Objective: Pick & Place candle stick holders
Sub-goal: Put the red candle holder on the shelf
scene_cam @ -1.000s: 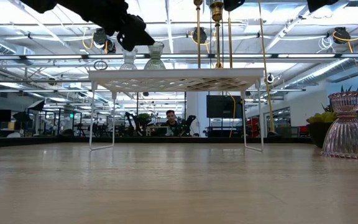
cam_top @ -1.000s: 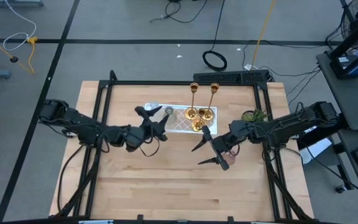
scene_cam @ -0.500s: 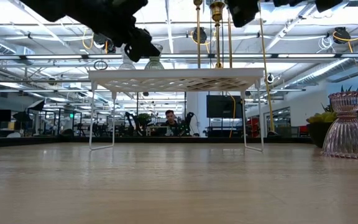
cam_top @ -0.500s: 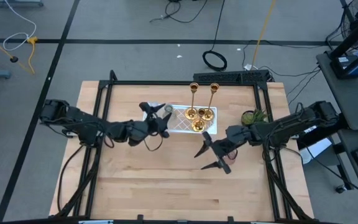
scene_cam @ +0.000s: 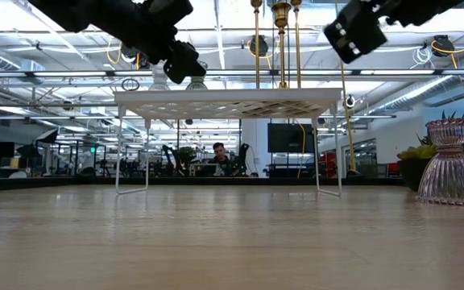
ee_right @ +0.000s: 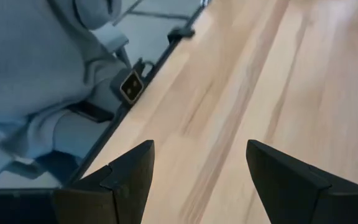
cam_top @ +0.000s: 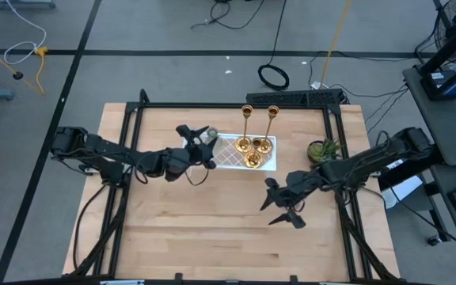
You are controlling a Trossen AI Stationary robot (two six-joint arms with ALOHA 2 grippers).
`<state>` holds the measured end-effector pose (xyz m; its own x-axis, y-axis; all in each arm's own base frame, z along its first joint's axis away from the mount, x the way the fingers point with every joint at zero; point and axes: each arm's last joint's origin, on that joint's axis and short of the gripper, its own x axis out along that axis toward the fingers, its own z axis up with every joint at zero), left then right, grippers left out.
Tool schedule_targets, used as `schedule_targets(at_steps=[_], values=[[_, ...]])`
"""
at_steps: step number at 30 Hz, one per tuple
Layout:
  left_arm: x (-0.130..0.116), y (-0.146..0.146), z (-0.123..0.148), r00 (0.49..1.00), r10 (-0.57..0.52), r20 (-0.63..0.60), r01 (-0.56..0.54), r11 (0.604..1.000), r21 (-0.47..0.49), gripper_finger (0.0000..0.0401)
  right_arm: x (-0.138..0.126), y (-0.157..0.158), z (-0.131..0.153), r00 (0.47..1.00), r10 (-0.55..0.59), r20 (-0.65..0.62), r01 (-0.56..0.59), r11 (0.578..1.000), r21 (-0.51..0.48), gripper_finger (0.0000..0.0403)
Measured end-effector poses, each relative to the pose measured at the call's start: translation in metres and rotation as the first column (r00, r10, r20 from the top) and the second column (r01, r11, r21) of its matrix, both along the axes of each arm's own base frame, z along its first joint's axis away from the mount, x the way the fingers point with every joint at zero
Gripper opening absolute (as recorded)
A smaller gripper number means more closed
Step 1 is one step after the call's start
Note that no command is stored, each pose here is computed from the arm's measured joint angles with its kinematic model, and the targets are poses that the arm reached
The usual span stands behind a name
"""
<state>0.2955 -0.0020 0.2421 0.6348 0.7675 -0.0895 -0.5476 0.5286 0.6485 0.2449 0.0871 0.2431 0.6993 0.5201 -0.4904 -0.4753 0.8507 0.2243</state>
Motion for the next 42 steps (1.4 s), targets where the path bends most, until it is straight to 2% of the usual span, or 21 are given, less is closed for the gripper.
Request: schedule_targets(at_steps=[7,15,17,21,23,25,28,31,37,42], values=[[-0.002,-0.013,0.006,0.999,-0.011,0.042,0.011,1.000,0.003,0.0246,-0.023,-0.003,0.008,0.988,-0.062,-0.138,0.069,0.996,0.049,0.0247],[-0.007,-0.029,0.024,0.993,-0.018,0.117,0.011,0.998,0.062,0.0246,-0.063,-0.008,0.009,0.920,-0.229,-0.318,0.216,0.973,-0.075,0.0247],[-0.008,-0.031,0.025,0.992,-0.019,0.123,0.011,0.998,0.064,0.0246,-0.072,-0.011,0.008,0.884,-0.314,-0.347,0.289,0.949,-0.123,0.0247],[-0.010,-0.035,0.030,0.986,-0.012,0.167,0.004,0.999,0.052,0.0246,-0.086,-0.019,0.004,0.781,-0.491,-0.386,0.432,0.871,-0.235,0.0247],[-0.010,-0.037,0.029,0.986,-0.019,0.164,0.011,0.999,0.049,0.0246,-0.089,-0.021,0.000,0.743,-0.546,-0.388,0.480,0.838,-0.260,0.0247],[-0.010,-0.039,0.028,0.986,-0.024,0.166,0.016,0.999,0.047,0.0246,-0.090,-0.022,-0.010,0.724,-0.559,-0.403,0.494,0.829,-0.262,0.0247],[-0.011,-0.042,0.029,0.984,-0.027,0.176,0.020,0.999,0.042,0.0246,-0.092,-0.021,-0.033,0.726,-0.526,-0.444,0.469,0.850,-0.240,0.0247],[-0.011,-0.044,0.030,0.984,-0.037,0.173,0.029,0.998,0.048,0.0246,-0.094,-0.020,-0.052,0.747,-0.513,-0.424,0.454,0.858,-0.239,0.0247],[-0.013,-0.048,0.034,0.981,-0.051,0.189,0.040,0.997,0.063,0.0246,-0.097,-0.024,-0.075,0.763,-0.556,-0.330,0.487,0.830,-0.274,0.0247],[-0.013,-0.049,0.034,0.982,-0.038,0.187,0.027,0.998,0.061,0.0246,-0.099,-0.025,-0.097,0.786,-0.546,-0.291,0.506,0.838,-0.205,0.0243]])
